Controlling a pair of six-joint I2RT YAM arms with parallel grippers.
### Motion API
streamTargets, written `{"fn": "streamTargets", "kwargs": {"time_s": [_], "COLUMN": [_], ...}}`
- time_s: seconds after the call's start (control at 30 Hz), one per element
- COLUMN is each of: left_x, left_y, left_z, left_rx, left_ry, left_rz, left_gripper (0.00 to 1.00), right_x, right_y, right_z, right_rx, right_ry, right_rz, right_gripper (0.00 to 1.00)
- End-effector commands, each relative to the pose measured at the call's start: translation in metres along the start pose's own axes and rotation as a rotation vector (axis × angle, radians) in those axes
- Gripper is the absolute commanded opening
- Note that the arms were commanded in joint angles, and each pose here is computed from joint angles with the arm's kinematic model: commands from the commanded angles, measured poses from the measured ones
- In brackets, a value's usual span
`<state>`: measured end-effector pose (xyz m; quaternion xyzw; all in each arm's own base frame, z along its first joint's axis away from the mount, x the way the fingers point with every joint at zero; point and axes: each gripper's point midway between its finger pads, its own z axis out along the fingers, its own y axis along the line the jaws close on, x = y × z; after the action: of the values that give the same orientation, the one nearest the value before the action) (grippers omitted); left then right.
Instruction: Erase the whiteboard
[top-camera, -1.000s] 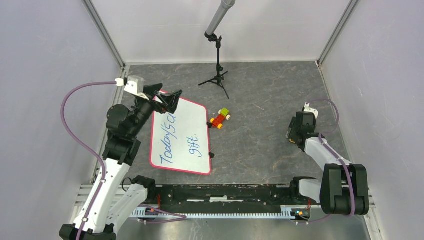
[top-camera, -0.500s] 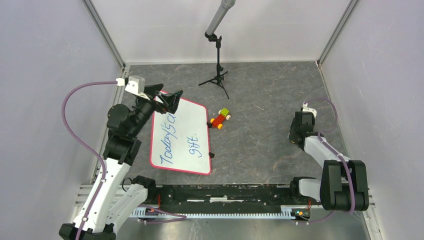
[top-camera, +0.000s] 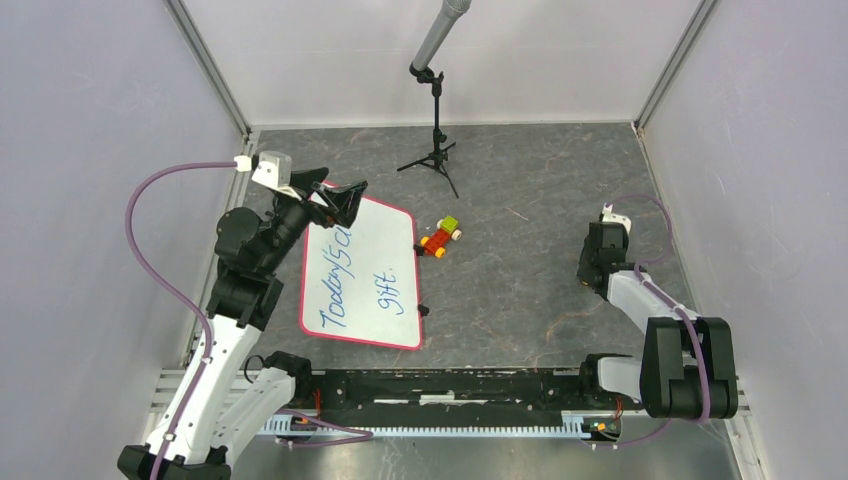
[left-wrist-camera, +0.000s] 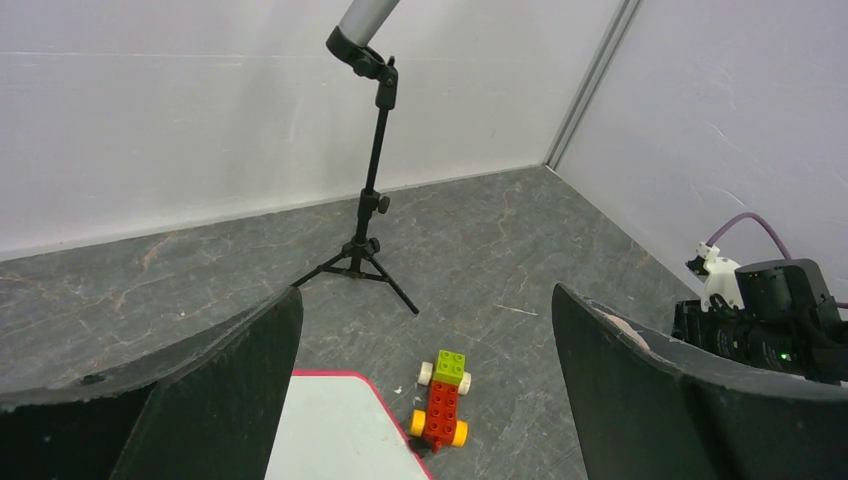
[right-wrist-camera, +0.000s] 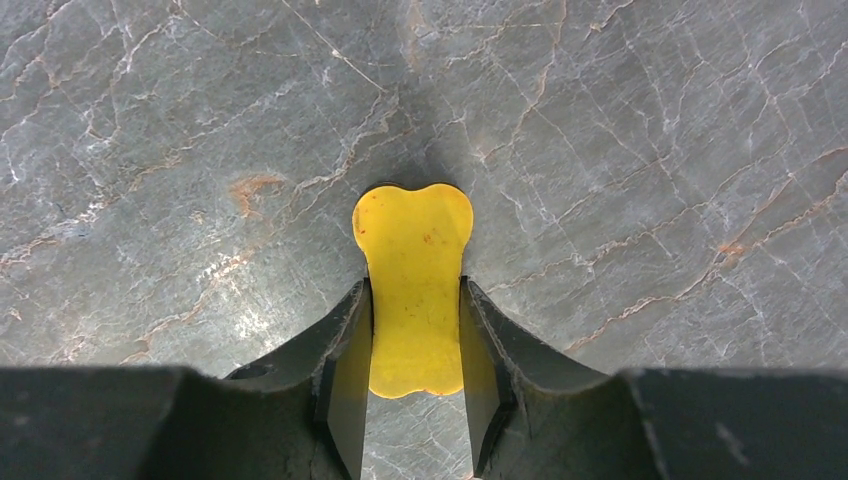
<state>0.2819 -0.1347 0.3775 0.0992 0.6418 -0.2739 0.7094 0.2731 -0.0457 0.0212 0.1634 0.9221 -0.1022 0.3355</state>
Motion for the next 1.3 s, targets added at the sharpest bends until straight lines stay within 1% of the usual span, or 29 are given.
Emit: {"fn": "streamTargets", "kwargs": {"time_s": [0.0, 0.27, 0.33, 0.47, 0.6, 0.7, 0.77, 0.93, 1.03, 1.13, 1.2, 1.27], "left_x": [-0.019, -0.015, -0.014, -0.011, -0.004, -0.005, 0.001, 0.002, 0.003, 0.006, 0.016, 0.026], "left_y": [-0.012, -0.009, -0.007, -0.004, 0.000, 0.002, 0.003, 0.009, 0.019, 0.036, 0.055, 0.069], "left_z": [0.001, 0.003, 0.003, 0.005, 0.009, 0.013, 0.013, 0.012, 0.011, 0.005, -0.008, -0.023], "left_rx": [0.037, 0.024, 0.019, 0.003, -0.013, -0.024, -0.035, -0.075, -0.132, -0.231, -0.360, -0.473], "left_ry": [-0.041, -0.028, -0.023, -0.012, 0.018, 0.033, 0.063, 0.069, 0.083, 0.104, 0.155, 0.209], "left_rz": [-0.022, -0.019, -0.016, -0.015, -0.021, -0.039, -0.058, -0.076, -0.063, -0.043, -0.062, -0.087], "left_gripper": [1.00, 1.00, 1.00, 1.00, 1.00, 1.00, 1.00, 1.00, 1.00, 1.00, 1.00, 0.99], "right_x": [-0.030, -0.037, -0.038, -0.036, -0.030, -0.021, -0.020, -0.005, 0.008, 0.012, 0.015, 0.017], "right_y": [0.007, 0.034, 0.043, 0.074, 0.123, 0.170, 0.206, 0.284, 0.320, 0.342, 0.353, 0.363], "right_z": [-0.006, -0.019, -0.025, -0.038, -0.059, -0.089, -0.121, -0.204, -0.239, -0.265, -0.273, -0.285], "right_rx": [-0.021, -0.124, -0.161, -0.300, -0.471, -0.623, -0.764, -1.034, -1.162, -1.245, -1.268, -1.335], "right_ry": [-0.089, -0.131, -0.145, -0.150, -0.144, -0.143, -0.177, -0.197, -0.169, -0.173, -0.165, -0.152], "right_rz": [0.003, -0.038, -0.043, -0.035, -0.039, -0.044, -0.036, -0.079, -0.103, -0.112, -0.114, -0.112], "right_gripper": [0.35, 0.28, 0.28, 0.28, 0.28, 0.27, 0.27, 0.27, 0.27, 0.27, 0.28, 0.28]}}
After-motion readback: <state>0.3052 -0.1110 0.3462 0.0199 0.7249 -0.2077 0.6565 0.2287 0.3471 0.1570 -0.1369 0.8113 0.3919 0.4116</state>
